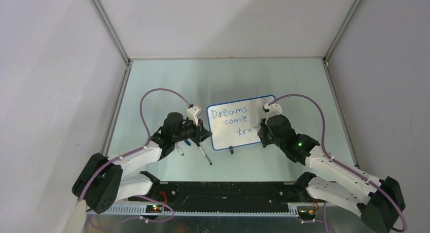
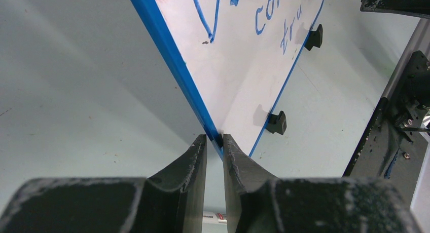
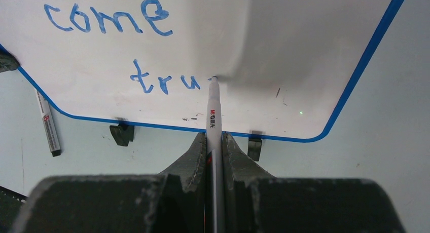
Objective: Write a sentence on the whiteboard
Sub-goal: Write a sentence with the whiteboard marker.
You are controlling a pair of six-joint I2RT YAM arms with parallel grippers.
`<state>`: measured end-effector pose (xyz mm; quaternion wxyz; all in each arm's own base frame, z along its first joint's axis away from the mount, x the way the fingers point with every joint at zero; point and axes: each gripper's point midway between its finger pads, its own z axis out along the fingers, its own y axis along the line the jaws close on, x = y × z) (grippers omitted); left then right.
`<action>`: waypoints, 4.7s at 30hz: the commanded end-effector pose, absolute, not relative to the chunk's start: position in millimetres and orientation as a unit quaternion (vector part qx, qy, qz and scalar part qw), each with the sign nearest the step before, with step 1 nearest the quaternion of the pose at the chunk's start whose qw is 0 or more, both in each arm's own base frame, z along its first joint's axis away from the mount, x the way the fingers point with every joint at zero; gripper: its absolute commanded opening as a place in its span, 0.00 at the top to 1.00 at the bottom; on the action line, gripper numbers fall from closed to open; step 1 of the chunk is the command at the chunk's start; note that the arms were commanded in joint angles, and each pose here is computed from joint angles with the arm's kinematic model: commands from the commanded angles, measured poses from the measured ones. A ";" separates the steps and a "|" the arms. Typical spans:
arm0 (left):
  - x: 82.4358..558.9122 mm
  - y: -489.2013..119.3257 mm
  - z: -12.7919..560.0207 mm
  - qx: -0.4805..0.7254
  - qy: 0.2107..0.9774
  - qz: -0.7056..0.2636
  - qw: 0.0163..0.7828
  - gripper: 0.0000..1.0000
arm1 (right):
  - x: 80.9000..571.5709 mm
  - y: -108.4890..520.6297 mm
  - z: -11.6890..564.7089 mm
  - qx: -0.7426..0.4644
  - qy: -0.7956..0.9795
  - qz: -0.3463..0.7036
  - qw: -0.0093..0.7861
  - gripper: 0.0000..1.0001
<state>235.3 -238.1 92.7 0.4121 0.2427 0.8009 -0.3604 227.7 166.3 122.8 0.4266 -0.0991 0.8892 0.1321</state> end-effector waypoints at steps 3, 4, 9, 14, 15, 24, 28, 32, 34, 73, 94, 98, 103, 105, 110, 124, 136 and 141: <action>240.4 -245.1 110.8 0.261 0.780 -0.367 0.435 0.77 | 234.5 158.0 127.9 -0.076 0.886 0.119 0.441 1.00; 240.7 -244.9 110.8 0.261 0.780 -0.366 0.436 0.77 | 234.8 157.8 128.0 -0.075 0.886 0.119 0.441 1.00; 240.7 -244.9 110.8 0.260 0.780 -0.366 0.436 0.77 | 236.4 159.1 131.0 -0.075 0.883 0.124 0.446 1.00; 240.6 -245.2 110.8 0.261 0.780 -0.367 0.436 0.77 | 239.0 162.5 135.9 -0.079 0.880 0.131 0.450 1.00; 240.6 -245.0 110.3 0.261 0.780 -0.366 0.435 0.77 | 240.0 163.3 137.6 -0.080 0.879 0.132 0.451 1.00; 240.6 -245.0 110.7 0.261 0.780 -0.366 0.435 0.77 | 242.1 170.9 142.5 -0.088 0.877 0.144 0.450 1.00; 240.8 -245.3 110.6 0.261 0.780 -0.366 0.435 0.77 | 242.7 171.6 144.5 -0.088 0.876 0.146 0.452 1.00; 240.8 -245.0 110.6 0.260 0.780 -0.366 0.435 0.77 | 243.3 172.7 147.0 -0.090 0.874 0.147 0.454 1.00; 240.8 -245.1 110.7 0.261 0.780 -0.366 0.435 0.77 | 243.9 173.3 148.8 -0.090 0.873 0.148 0.455 1.00; 240.6 -245.0 110.7 0.261 0.780 -0.366 0.436 0.77 | 236.0 179.2 139.7 -0.107 0.883 0.158 0.429 1.00; 240.5 -245.3 111.1 0.261 0.780 -0.367 0.436 0.77 | 224.3 169.5 127.7 -0.102 0.892 0.150 0.415 1.00; 240.4 -245.2 110.7 0.261 0.780 -0.367 0.435 0.77 | 222.7 168.0 126.2 -0.100 0.893 0.148 0.413 1.00; 240.8 -245.2 111.3 0.261 0.779 -0.366 0.436 0.76 | 221.9 167.9 129.1 -0.100 0.891 0.152 0.417 1.00; 240.6 -245.0 110.8 0.261 0.780 -0.366 0.436 0.77 | 222.1 168.3 131.7 -0.100 0.888 0.155 0.421 1.00; 240.5 -245.1 111.2 0.261 0.779 -0.367 0.436 0.76 | 223.9 168.8 135.4 -0.102 0.884 0.157 0.429 1.00; 240.6 -245.1 111.3 0.261 0.779 -0.366 0.436 0.77 | 231.4 176.4 134.8 -0.106 0.882 0.160 0.431 1.00; 240.3 -245.1 111.0 0.261 0.779 -0.367 0.436 0.77 | 235.9 174.0 131.9 -0.101 0.885 0.149 0.430 1.00; 240.4 -245.2 111.6 0.261 0.779 -0.367 0.436 0.76 | 237.5 169.3 131.8 -0.092 0.886 0.140 0.432 1.00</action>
